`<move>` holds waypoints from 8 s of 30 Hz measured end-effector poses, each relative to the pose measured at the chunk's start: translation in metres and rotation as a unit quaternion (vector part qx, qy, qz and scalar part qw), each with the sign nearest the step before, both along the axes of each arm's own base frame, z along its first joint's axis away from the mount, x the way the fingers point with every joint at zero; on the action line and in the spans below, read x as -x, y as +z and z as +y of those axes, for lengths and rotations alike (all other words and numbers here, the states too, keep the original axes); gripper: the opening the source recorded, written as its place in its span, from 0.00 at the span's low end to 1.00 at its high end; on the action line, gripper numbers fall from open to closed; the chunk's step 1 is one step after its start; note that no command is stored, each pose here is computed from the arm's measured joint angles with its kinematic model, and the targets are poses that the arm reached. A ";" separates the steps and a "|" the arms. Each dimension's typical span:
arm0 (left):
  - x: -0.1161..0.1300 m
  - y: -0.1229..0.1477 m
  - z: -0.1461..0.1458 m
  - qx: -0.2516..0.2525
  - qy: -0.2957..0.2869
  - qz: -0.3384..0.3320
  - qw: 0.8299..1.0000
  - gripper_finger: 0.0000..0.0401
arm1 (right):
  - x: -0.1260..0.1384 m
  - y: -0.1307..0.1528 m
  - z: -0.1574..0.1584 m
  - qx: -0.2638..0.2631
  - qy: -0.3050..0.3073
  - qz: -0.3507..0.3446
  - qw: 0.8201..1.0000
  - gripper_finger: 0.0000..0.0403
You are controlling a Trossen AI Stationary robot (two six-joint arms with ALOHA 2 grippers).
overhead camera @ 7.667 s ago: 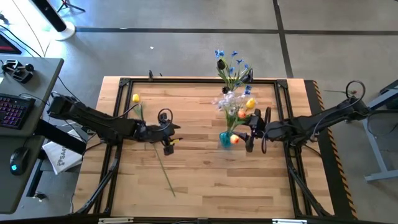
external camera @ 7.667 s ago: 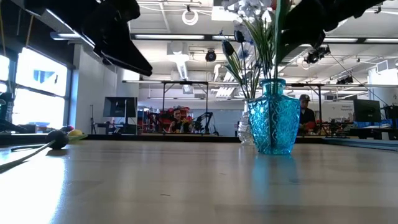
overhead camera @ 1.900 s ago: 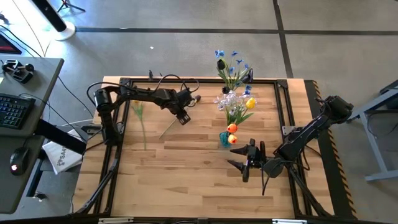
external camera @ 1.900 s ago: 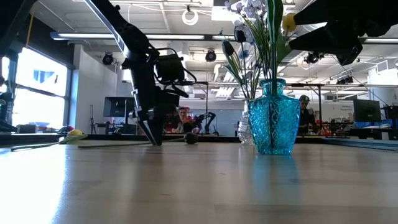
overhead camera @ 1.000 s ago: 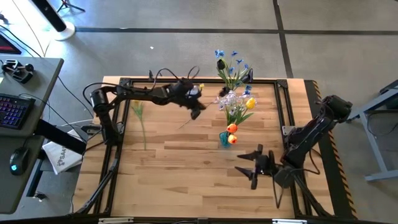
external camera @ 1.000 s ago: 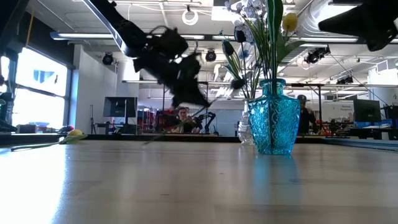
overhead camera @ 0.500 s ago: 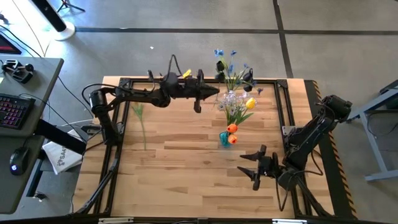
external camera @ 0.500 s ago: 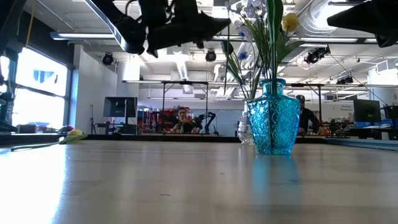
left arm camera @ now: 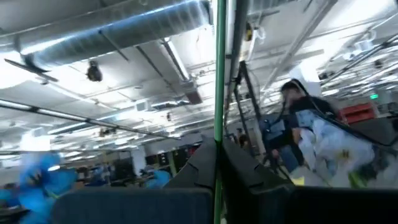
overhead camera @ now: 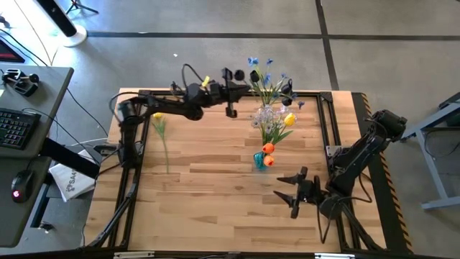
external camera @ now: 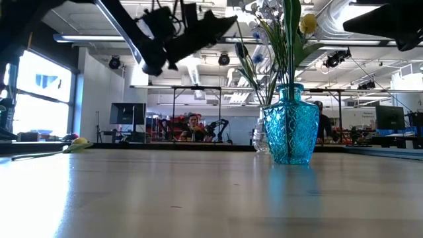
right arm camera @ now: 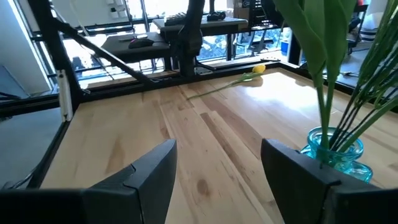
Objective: Sort flowers into vase by color
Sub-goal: Put the black tulip into the transparent flower vase, then put the yellow tulip into the blue flower vase
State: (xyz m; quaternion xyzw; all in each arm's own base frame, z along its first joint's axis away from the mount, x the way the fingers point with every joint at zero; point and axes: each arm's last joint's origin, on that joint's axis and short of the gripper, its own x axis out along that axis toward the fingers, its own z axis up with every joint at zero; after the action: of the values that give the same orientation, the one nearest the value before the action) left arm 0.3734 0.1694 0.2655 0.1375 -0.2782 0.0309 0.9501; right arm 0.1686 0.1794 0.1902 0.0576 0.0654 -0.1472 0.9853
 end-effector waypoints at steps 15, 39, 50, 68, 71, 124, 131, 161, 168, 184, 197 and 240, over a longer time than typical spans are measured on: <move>-0.040 -0.048 0.034 0.026 -0.015 0.016 0.999 0.00 | -0.003 0.001 -0.002 -0.017 -0.005 -0.005 1.000 0.57; -0.046 -0.052 0.039 0.146 0.061 0.233 0.959 0.04 | -0.003 0.002 -0.002 -0.020 -0.007 -0.009 1.000 0.57; -0.040 -0.040 0.026 0.124 0.096 0.333 0.930 0.17 | -0.003 0.002 -0.002 -0.019 -0.007 -0.009 1.000 0.57; -0.009 -0.042 0.011 0.078 0.124 0.545 0.825 0.31 | -0.003 0.002 -0.002 -0.019 -0.007 -0.009 1.000 0.57; 0.004 -0.048 0.006 0.084 0.179 0.618 0.761 0.31 | -0.003 0.002 -0.002 -0.019 -0.007 -0.009 1.000 0.57; 0.264 -0.143 -0.124 0.606 0.455 0.453 0.469 0.24 | -0.016 0.000 -0.014 -0.007 -0.016 0.008 1.000 0.57; 0.250 -0.142 -0.132 0.589 0.381 0.486 0.522 0.08 | -0.016 0.000 -0.014 -0.007 -0.016 0.008 1.000 0.57; 0.158 -0.034 -0.257 0.105 -0.122 0.239 0.958 0.00 | -0.083 0.014 -0.015 0.019 0.178 -0.059 0.982 0.57; 0.108 -0.027 -0.286 0.015 -0.122 0.273 0.954 0.00 | -0.120 0.045 -0.003 0.085 0.175 -0.077 0.978 0.57; 0.065 -0.037 -0.297 0.001 -0.086 0.343 0.935 0.00 | -0.152 0.076 0.016 0.155 0.116 -0.014 0.981 0.41; 0.069 -0.059 -0.292 -0.014 -0.030 0.443 0.896 0.10 | -0.119 0.088 0.018 0.109 0.047 0.036 0.992 0.04; 0.075 -0.071 -0.282 -0.001 0.086 0.492 0.866 0.11 | -0.037 0.166 -0.135 -0.101 -0.019 0.108 0.989 0.00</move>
State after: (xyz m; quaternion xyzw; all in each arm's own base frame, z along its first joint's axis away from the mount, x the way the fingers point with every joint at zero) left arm 0.2982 -0.1124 0.1944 0.1596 0.2385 0.0403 0.9571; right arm 0.2053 0.0442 0.3557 0.1418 0.1847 -0.1643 0.9585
